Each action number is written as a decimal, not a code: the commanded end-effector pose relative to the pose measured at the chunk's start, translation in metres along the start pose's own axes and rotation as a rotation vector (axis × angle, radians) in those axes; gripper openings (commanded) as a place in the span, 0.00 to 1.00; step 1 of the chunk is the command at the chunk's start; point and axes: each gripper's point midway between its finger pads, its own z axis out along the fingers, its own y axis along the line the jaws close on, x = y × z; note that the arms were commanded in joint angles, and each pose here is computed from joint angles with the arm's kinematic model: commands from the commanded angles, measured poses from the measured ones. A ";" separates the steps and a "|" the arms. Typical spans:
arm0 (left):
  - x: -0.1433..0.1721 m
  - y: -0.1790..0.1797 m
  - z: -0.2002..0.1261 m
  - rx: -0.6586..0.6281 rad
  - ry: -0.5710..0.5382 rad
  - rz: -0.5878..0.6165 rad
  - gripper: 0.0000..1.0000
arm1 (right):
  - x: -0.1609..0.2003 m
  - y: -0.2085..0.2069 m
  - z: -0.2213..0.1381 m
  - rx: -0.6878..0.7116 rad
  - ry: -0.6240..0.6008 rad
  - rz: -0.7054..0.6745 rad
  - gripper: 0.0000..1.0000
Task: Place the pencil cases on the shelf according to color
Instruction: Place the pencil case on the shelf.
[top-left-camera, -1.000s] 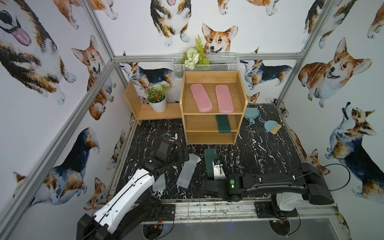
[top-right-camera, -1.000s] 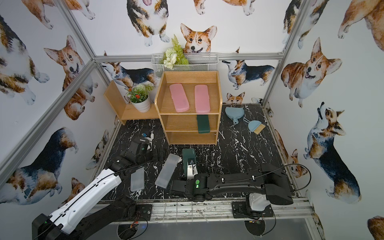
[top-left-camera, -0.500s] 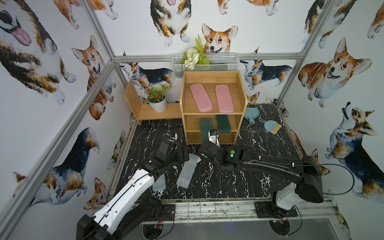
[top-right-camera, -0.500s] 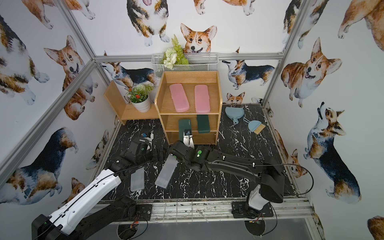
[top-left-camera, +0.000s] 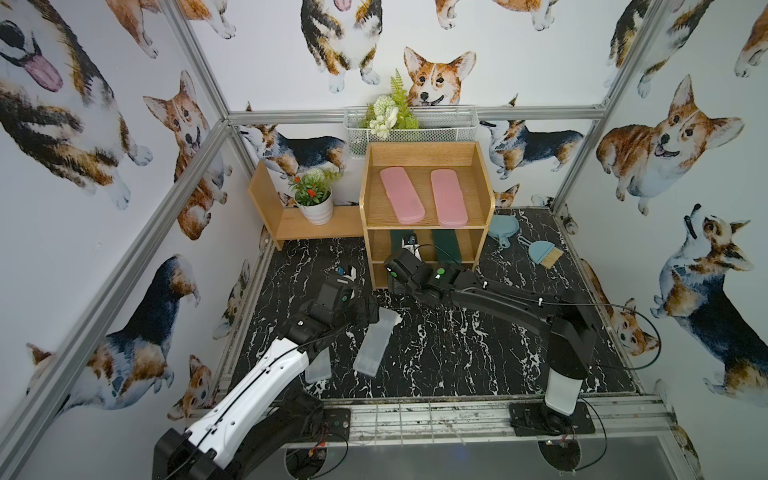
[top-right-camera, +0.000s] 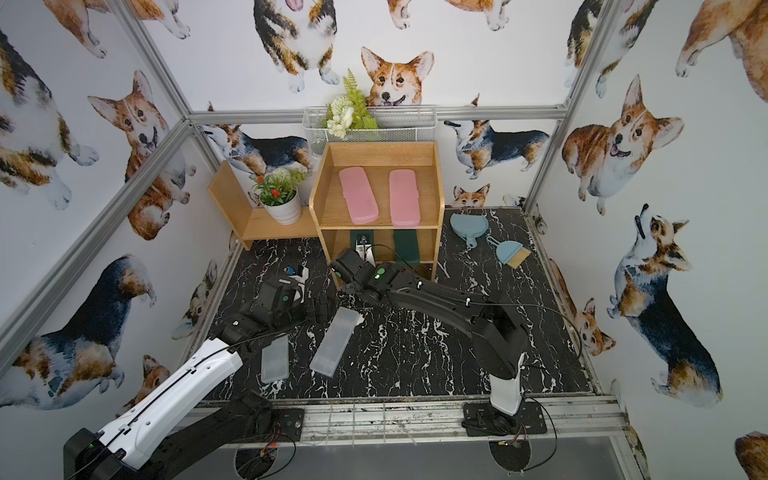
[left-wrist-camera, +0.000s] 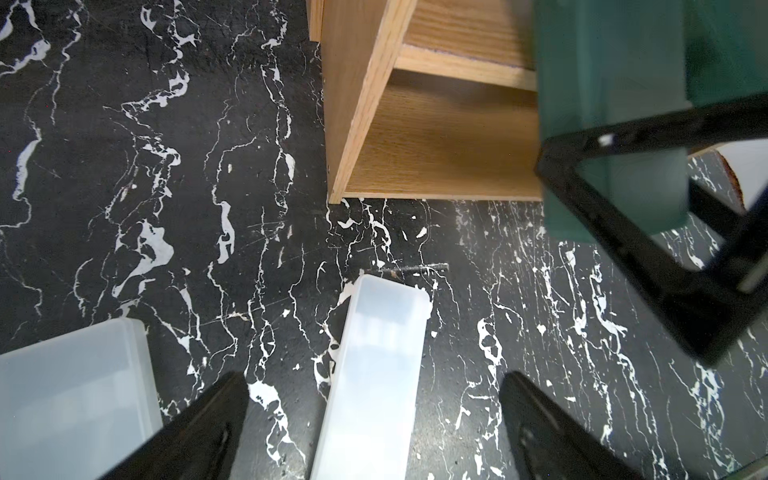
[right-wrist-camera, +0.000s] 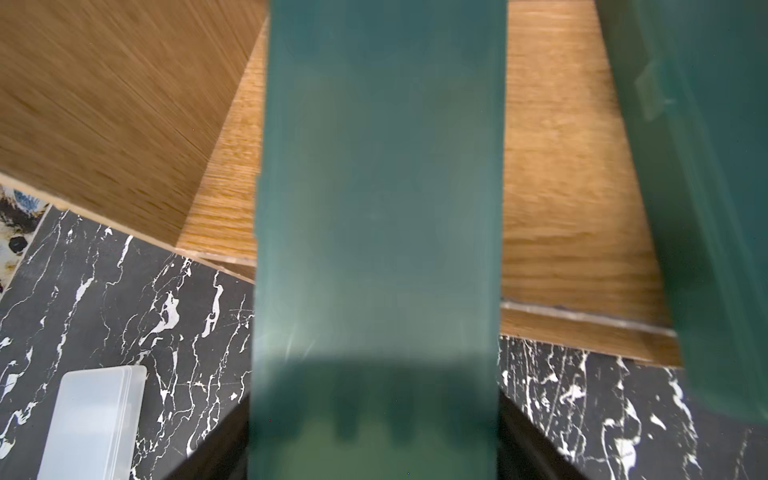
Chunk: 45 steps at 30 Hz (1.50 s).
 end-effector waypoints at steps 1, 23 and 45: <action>-0.001 -0.006 0.002 0.033 0.003 0.014 0.99 | -0.002 0.002 0.001 0.004 0.003 -0.005 0.88; -0.008 -0.013 -0.008 0.073 -0.038 0.014 0.99 | 0.016 0.004 -0.060 -0.067 -0.028 0.056 0.91; -0.002 -0.003 0.002 0.013 -0.007 0.008 1.00 | 0.021 -0.002 -0.030 -0.211 -0.052 0.110 0.32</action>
